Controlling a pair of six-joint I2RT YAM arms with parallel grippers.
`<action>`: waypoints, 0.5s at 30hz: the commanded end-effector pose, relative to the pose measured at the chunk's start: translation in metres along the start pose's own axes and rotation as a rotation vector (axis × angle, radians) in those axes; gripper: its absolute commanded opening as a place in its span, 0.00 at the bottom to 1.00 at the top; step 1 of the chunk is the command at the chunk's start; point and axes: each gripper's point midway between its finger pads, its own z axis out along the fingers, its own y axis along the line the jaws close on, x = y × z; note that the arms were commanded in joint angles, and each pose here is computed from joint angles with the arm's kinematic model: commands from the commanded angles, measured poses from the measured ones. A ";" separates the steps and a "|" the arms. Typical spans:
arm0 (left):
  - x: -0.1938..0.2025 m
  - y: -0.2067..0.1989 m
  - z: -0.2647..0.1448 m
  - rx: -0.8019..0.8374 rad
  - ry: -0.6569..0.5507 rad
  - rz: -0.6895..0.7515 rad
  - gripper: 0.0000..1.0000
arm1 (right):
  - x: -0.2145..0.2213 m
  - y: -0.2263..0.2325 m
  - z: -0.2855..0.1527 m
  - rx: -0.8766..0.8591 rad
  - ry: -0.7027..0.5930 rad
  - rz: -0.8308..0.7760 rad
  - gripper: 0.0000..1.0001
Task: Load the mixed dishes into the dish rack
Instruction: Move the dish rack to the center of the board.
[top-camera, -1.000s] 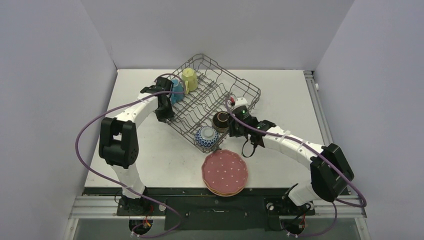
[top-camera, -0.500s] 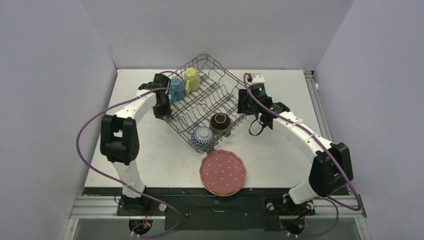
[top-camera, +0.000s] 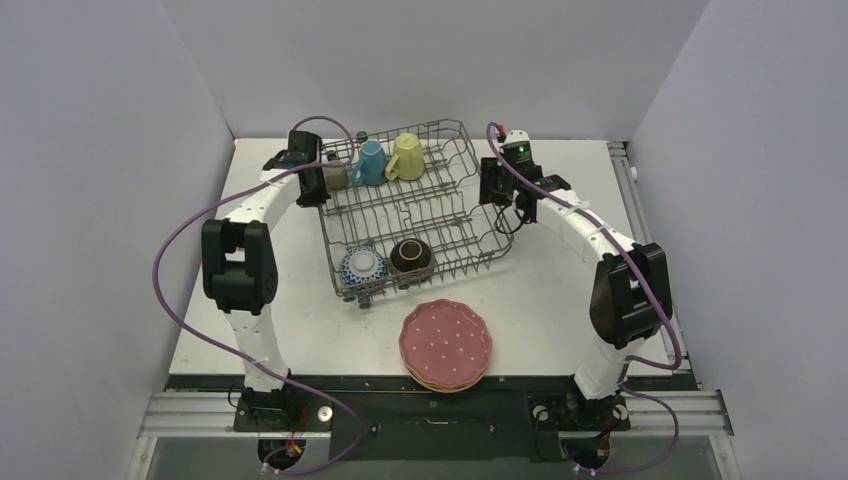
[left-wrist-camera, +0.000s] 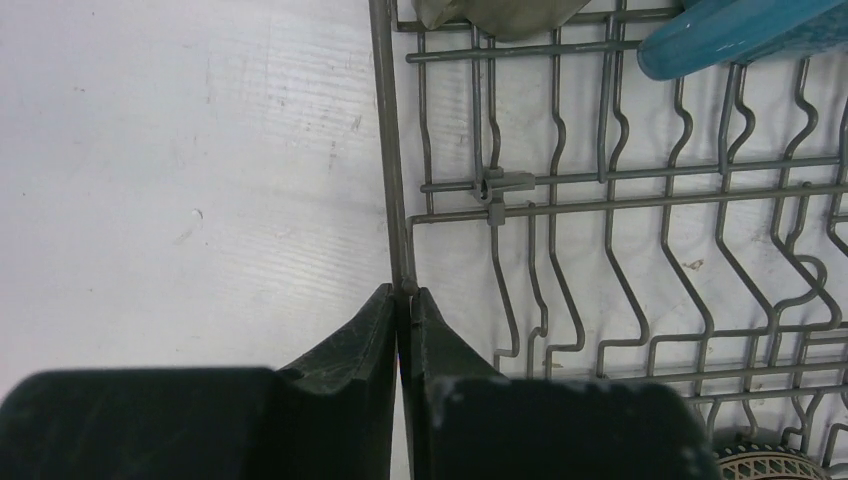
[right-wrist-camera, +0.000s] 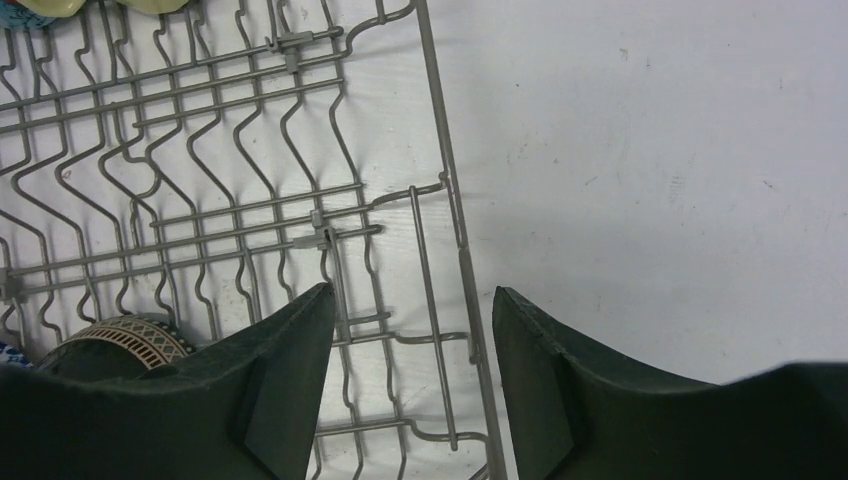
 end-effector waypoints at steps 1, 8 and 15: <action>-0.032 -0.008 -0.018 0.068 -0.079 0.045 0.00 | -0.022 -0.007 0.007 -0.017 -0.027 0.004 0.55; -0.025 -0.020 -0.012 0.119 -0.057 0.034 0.00 | -0.010 0.003 0.027 -0.062 0.011 0.043 0.54; -0.021 -0.035 -0.011 0.133 -0.058 0.061 0.00 | 0.005 -0.006 0.047 -0.017 0.069 0.031 0.51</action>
